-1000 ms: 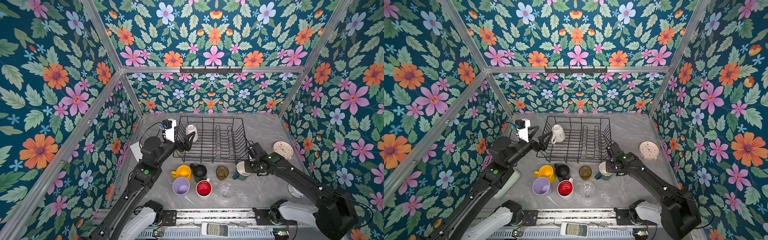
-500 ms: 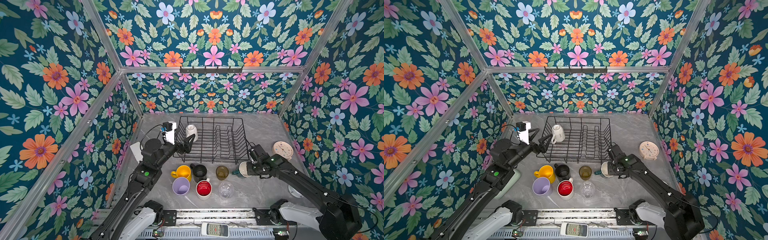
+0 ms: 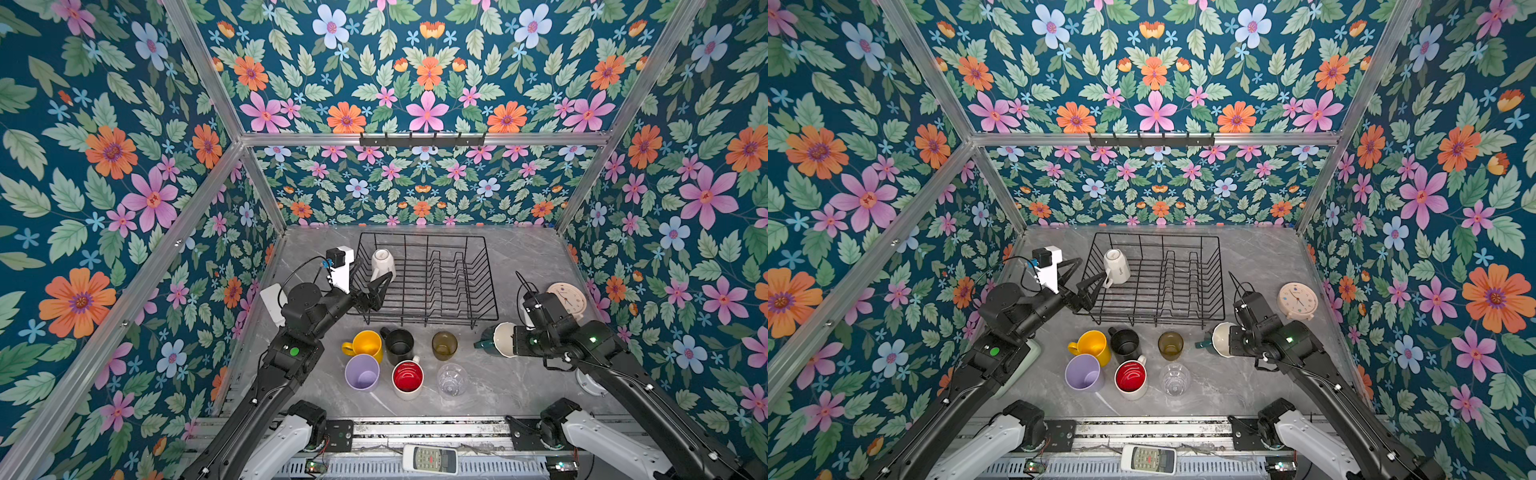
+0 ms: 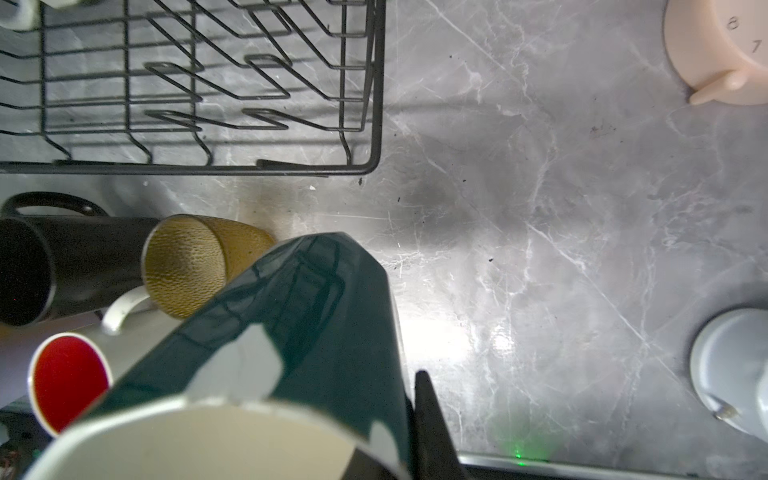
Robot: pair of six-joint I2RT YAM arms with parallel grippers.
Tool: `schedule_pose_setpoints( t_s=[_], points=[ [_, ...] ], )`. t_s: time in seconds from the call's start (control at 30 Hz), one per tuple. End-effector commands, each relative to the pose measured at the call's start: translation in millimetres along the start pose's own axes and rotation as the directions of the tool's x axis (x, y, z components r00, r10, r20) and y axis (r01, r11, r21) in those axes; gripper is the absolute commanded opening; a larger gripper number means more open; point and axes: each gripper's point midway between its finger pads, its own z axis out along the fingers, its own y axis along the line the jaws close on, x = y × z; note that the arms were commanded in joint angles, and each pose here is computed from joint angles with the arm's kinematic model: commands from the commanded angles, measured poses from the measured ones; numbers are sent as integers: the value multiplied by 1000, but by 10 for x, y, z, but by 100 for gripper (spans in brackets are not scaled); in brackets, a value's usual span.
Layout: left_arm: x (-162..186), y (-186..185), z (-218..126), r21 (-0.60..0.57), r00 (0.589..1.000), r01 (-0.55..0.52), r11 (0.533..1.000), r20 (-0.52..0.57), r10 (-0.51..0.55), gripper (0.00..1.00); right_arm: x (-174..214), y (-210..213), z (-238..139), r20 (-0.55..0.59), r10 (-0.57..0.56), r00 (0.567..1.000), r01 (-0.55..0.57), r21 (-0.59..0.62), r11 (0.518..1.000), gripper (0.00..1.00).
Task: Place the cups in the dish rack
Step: 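Grasp the dark green mug by its rim with the right gripper, then lift the green mug over the rack toward the left gripper while the left gripper approaches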
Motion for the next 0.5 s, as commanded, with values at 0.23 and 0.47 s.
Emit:
schedule_pose_setpoints(
  t_s=[0.23,0.47],
  points=[
    [-54,-655,-93,388,999,-20,921,41,5,99,-464,1077,-464,68,99,993,-46,-546,836,0],
    [64,-815,-122,500,1000,0,866,-10,6,99,-720,1517,-553,3,145,989,-92,-758,646,0]
  ],
)
